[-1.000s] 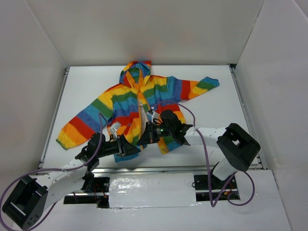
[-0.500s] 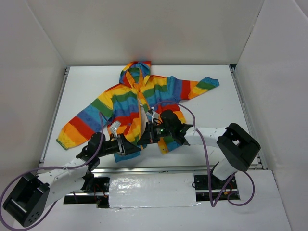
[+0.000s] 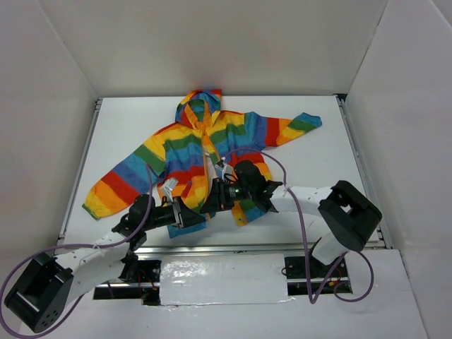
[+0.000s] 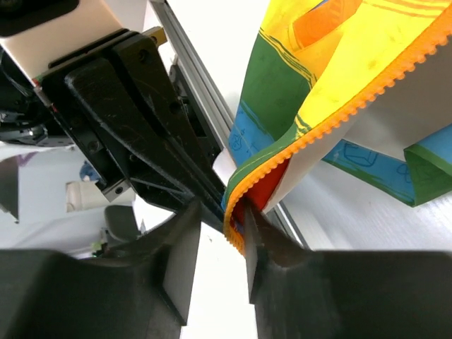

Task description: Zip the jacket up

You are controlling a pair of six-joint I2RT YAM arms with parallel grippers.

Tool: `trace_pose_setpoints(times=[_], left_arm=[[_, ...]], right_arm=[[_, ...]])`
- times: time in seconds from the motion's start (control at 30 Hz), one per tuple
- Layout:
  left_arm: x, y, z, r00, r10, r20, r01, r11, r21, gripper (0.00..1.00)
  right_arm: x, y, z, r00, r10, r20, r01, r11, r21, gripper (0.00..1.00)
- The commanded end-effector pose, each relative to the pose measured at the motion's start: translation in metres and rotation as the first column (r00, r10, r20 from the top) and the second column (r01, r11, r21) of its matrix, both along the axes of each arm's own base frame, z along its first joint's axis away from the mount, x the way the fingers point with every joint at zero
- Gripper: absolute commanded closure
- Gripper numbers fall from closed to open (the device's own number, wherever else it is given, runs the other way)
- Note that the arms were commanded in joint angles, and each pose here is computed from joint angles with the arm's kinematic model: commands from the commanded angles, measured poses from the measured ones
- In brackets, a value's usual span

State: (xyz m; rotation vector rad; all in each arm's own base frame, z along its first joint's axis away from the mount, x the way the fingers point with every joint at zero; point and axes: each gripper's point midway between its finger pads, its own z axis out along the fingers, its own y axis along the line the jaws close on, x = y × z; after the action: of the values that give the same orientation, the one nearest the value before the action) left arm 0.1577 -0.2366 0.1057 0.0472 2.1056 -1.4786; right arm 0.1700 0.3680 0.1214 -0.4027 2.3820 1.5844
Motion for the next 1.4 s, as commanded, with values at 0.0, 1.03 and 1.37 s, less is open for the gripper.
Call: trace_pose_setpoints(times=[0.0,1.03,1.37], left_arm=[[0.006,-0.005,0.014,0.999,-0.008,0.042,0.009,1.000,-0.024,1.00],[0.016,0.057,-0.001,0.973,0.231,0.017,-0.220,0.896,0.386,1.00],[0.015,0.050,-0.006,0.982,0.188,0.014,-0.179,0.908,0.377,1.00]], right_arm=[[0.007,0.004,0.019,0.999,-0.002,0.041,0.001,1.000,0.027,0.61],[0.030,-0.186,-0.072,0.911,-0.189,0.368,0.411,0.322,-0.853,0.40],[0.018,-0.176,-0.098,0.953,-0.133,0.274,0.303,0.343,-0.889,0.43]])
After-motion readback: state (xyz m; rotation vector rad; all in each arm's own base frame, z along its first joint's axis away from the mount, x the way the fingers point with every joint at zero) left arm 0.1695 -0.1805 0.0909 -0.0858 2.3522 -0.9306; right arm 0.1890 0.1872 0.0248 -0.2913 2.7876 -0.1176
